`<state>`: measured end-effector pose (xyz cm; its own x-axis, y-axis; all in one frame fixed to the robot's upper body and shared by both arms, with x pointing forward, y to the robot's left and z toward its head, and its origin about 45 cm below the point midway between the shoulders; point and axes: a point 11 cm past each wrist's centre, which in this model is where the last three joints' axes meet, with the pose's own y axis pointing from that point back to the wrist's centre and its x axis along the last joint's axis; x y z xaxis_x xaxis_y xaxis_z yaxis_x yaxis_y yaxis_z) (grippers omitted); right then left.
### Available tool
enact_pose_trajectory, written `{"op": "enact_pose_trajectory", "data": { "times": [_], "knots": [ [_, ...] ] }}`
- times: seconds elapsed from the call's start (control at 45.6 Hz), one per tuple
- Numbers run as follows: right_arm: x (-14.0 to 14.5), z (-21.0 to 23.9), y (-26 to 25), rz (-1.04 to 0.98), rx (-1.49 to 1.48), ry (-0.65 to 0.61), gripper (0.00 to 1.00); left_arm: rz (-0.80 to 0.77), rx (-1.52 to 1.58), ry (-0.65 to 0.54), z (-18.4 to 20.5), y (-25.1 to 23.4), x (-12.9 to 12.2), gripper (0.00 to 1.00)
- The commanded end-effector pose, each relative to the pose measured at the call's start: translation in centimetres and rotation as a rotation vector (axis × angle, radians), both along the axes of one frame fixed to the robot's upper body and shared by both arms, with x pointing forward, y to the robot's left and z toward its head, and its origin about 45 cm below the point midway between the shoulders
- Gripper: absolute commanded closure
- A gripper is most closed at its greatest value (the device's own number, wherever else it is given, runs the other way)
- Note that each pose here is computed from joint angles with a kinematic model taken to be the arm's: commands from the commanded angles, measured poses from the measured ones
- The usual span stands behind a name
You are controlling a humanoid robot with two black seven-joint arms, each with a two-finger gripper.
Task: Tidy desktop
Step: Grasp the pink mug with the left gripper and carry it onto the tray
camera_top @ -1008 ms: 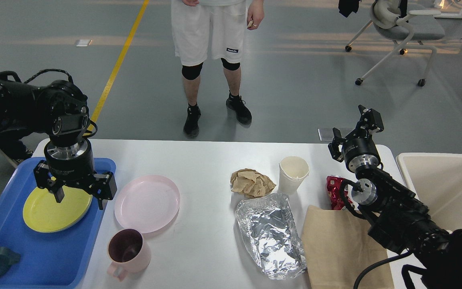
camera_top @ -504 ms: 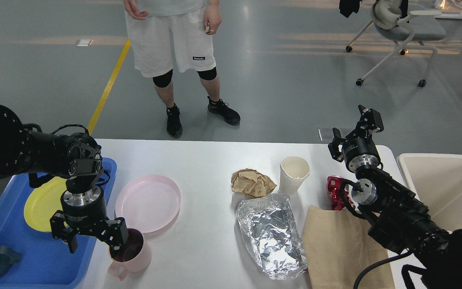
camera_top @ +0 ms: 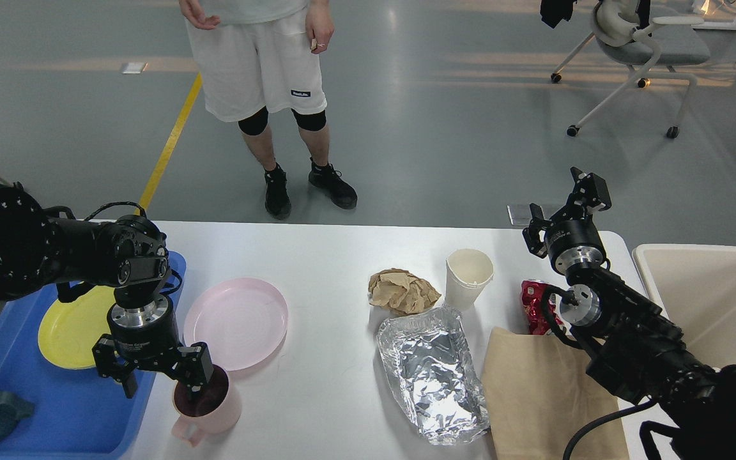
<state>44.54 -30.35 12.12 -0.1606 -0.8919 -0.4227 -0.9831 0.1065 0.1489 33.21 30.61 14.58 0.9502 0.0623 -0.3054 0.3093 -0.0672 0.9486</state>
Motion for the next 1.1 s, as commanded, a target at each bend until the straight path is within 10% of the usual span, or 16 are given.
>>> {"op": "enact_pose_trajectory", "data": {
  "times": [0.0,0.635,1.073],
  "knots": [
    [0.0,0.0,0.0,0.000,0.000,-0.001,0.00,0.007,-0.025,0.010,-0.7,-0.5,-0.4,0.18],
    [0.0,0.0,0.0,0.000,0.000,-0.001,0.00,0.031,-0.036,0.030,-1.7,-0.3,-1.1,1.00],
    [0.0,0.0,0.0,0.000,0.000,-0.001,0.00,0.018,-0.096,-0.117,5.6,-2.2,3.2,1.00]
  ]
}}
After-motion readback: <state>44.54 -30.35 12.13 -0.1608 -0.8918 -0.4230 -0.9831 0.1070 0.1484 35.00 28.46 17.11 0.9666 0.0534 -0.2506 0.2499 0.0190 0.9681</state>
